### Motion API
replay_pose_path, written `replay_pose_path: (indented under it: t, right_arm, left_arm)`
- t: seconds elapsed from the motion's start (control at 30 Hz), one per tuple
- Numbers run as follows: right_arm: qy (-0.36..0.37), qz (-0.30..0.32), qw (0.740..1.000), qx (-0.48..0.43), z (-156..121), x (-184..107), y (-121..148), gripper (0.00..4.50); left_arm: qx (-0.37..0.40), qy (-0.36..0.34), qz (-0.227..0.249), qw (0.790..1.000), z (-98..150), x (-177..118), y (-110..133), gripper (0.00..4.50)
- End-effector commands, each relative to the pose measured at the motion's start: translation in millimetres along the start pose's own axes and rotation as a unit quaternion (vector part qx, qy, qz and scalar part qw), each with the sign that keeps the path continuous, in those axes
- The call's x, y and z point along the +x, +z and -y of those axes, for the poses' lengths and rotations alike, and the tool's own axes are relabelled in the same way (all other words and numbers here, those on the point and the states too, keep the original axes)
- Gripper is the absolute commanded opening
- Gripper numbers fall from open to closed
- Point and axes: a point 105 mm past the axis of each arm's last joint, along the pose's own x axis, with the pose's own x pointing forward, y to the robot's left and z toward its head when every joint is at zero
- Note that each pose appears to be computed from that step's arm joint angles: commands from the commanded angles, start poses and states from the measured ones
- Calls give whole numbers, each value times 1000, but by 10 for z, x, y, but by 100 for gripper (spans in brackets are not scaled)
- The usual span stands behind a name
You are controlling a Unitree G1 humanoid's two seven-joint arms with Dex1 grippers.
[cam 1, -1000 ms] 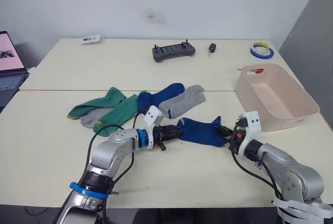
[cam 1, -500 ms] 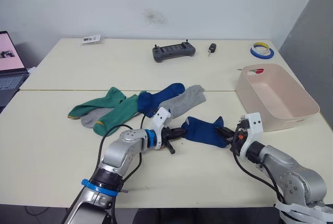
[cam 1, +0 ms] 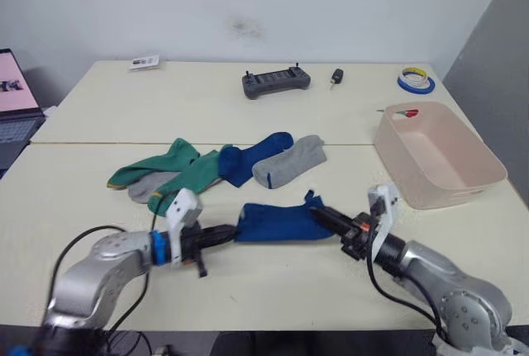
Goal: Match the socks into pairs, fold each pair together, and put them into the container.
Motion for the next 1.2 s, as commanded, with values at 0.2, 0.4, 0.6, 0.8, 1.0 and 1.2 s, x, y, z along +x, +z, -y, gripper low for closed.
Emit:
replay_pose_path:
  t: [0.2, 0.4, 0.6, 0.8, 1.0, 1.2]
  right_arm:
    - [-18, -23, 997, -66, 114, 88, -334, 49]
    - [-61, -13, 991, -120, 266, -188, -321, 237]
    - [-46, -54, 986, -152, 179, -434, -267, 446]
    - [-77, -86, 987, -116, 273, -271, -330, 446]
    - [-90, -79, 991, -65, 331, -158, -329, 410]
    - [-80, -91, 990, -70, 323, -144, -347, 206]
  left_arm:
    - [9, 46, 24, 999, 189, -19, -266, 0]
    - [19, 75, 52, 996, 189, 25, -264, 0]
    - [31, 65, 61, 996, 220, 78, -202, 0]
    - [35, 56, 57, 996, 269, 97, -182, 0]
    - [41, 51, 73, 995, 307, 98, -115, 0]
    - [32, 48, 94, 994, 283, -4, 10, 44]
